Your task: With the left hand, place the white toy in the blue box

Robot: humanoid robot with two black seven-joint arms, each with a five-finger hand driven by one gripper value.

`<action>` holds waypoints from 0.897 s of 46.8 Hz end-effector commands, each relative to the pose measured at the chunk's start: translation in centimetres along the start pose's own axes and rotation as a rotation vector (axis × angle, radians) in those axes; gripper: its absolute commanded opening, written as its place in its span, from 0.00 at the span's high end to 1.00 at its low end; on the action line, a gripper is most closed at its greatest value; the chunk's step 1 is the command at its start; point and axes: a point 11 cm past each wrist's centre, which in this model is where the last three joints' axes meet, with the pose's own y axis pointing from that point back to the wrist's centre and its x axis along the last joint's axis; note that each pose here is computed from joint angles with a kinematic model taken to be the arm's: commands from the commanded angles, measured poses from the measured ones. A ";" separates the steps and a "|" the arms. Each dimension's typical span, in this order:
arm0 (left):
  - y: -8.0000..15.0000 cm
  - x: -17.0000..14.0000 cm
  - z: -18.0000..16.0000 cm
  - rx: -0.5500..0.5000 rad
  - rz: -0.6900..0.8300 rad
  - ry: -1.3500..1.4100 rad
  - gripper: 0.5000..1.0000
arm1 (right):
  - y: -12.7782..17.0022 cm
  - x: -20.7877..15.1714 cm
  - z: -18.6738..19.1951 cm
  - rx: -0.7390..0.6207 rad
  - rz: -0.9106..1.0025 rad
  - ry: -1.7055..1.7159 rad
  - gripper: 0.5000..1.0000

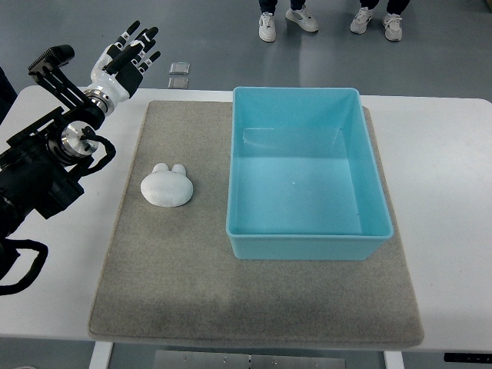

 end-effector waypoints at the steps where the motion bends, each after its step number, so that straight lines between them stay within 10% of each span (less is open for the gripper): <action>1: 0.0 0.0 0.0 -0.001 -0.001 0.000 0.07 | 0.0 0.0 0.1 0.000 0.000 0.000 0.13; 42: 0.0 0.0 -0.1 0.004 0.013 -0.015 0.07 | 0.0 0.0 0.1 0.000 0.000 0.000 0.13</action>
